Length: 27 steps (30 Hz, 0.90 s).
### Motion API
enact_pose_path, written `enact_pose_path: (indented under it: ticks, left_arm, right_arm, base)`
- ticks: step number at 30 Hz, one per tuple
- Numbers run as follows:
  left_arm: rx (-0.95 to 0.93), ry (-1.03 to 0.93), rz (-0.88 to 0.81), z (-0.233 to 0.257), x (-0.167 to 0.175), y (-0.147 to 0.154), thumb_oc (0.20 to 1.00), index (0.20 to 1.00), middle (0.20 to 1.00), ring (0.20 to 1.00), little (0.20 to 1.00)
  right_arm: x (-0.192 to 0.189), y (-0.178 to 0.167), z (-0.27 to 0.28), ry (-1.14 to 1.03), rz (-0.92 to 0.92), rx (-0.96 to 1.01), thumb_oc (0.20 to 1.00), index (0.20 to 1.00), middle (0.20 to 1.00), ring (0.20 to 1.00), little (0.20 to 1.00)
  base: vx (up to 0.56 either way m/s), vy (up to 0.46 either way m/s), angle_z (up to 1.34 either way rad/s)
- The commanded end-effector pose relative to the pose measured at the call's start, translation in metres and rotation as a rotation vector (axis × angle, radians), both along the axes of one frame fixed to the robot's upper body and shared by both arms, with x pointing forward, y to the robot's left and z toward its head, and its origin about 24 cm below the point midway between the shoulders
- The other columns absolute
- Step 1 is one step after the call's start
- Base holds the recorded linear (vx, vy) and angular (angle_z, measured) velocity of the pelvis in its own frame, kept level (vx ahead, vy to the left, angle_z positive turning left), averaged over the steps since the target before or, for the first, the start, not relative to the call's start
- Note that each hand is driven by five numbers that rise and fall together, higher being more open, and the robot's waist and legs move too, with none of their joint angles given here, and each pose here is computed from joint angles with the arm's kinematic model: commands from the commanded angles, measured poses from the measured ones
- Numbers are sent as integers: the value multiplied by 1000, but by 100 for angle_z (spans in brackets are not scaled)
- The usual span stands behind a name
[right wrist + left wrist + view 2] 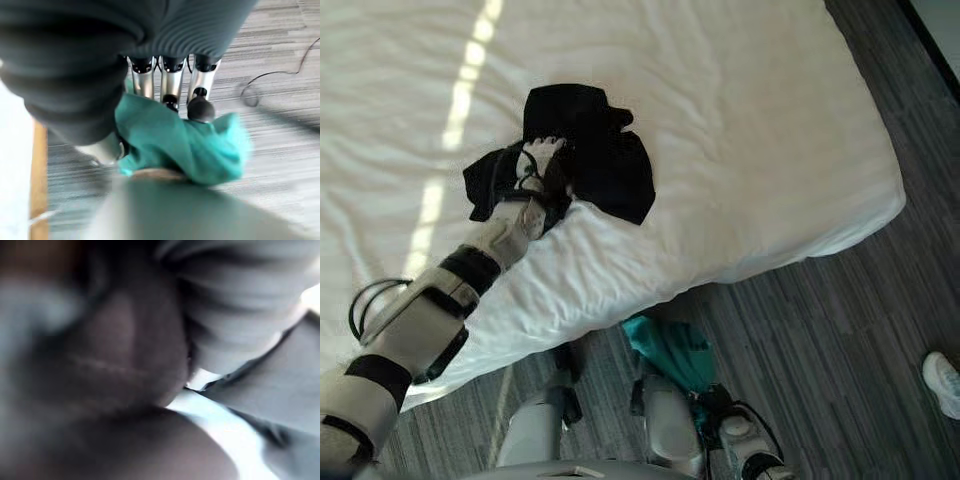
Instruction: Pick up bed clothes into laundry basket.
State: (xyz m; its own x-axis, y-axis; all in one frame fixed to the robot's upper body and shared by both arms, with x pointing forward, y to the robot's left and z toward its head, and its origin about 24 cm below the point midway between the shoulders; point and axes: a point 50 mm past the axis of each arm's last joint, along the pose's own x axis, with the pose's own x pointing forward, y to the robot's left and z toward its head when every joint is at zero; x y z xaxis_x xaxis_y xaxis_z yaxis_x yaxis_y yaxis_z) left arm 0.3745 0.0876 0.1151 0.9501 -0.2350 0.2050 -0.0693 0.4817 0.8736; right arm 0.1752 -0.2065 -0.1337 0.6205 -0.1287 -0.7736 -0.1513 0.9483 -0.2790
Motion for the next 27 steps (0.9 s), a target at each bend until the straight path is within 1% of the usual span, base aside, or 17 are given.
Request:
enact_pose_path:
  ticks: [1,2,3,4,7,8,11,15,18,20,22,23,24,27]
  left_arm:
    - [-283,84,-231,-10,-28,-42,200,200,200,200,200]
    - [-322,110,-255,-14,-34,-45,200,200,200,200,200]
    - [-385,110,-298,-10,-44,-48,200,200,200,200,200]
    - [-407,106,-299,-10,-46,-50,200,200,200,200,200]
    - [-408,90,-307,-10,-49,-52,200,200,200,200,200]
    - [-411,89,-308,-9,-49,-52,200,200,200,200,200]
    - [-438,86,-304,-10,-53,-51,200,200,200,200,200]
    - [-478,57,-296,-8,-58,-45,200,200,200,200,200]
    - [-487,33,-254,-7,-56,-34,200,200,200,200,200]
    - [-529,8,-266,0,-57,-33,200,200,200,200,200]
    - [-634,-5,-353,14,-64,-39,200,200,200,200,200]
    - [-634,-5,-353,14,-64,-39,200,200,200,200,200]
    - [-762,-12,-383,24,-70,-35,200,200,200,200,200]
    - [-803,-10,-366,24,-70,-34,200,200,200,200,200]
  right_arm:
    - [22,-3,15,-107,18,-65,200,200,200,200,200]
    - [33,-4,22,-137,33,-89,200,200,200,200,200]
    - [53,-9,37,-214,51,-128,200,200,200,200,200]
    - [65,-9,49,-276,71,-150,200,200,200,200,200]
    - [83,-11,74,-415,126,-196,200,200,200,200,200]
    - [83,-12,74,-415,126,-199,200,200,200,200,200]
    - [88,-16,92,-518,168,-262,200,200,200,200,200]
    - [103,-2,128,-700,256,-312,200,200,200,200,200]
    - [112,18,148,-801,340,-284,200,200,200,200,200]
    - [121,40,160,-861,368,-202,200,200,200,200,200]
    - [129,64,180,-951,381,-68,200,200,200,200,200]
    - [129,64,180,-952,382,-67,200,200,200,200,200]
    - [127,77,184,-977,376,20,200,200,200,200,200]
    - [117,87,179,-972,374,96,200,200,200,200,200]
  base:
    - [-396,-226,-98]
    - [-450,-265,-100]
    - [-363,-221,-64]
    - [-277,-195,-94]
    - [-213,-168,-79]
    - [-216,-167,-36]
    - [-232,-132,-98]
    - [-321,-109,-82]
    - [-306,-118,-61]
    - [-174,-85,-96]
    - [-89,-33,-64]
    - [34,50,-35]
    - [81,68,-13]
    - [77,34,4]
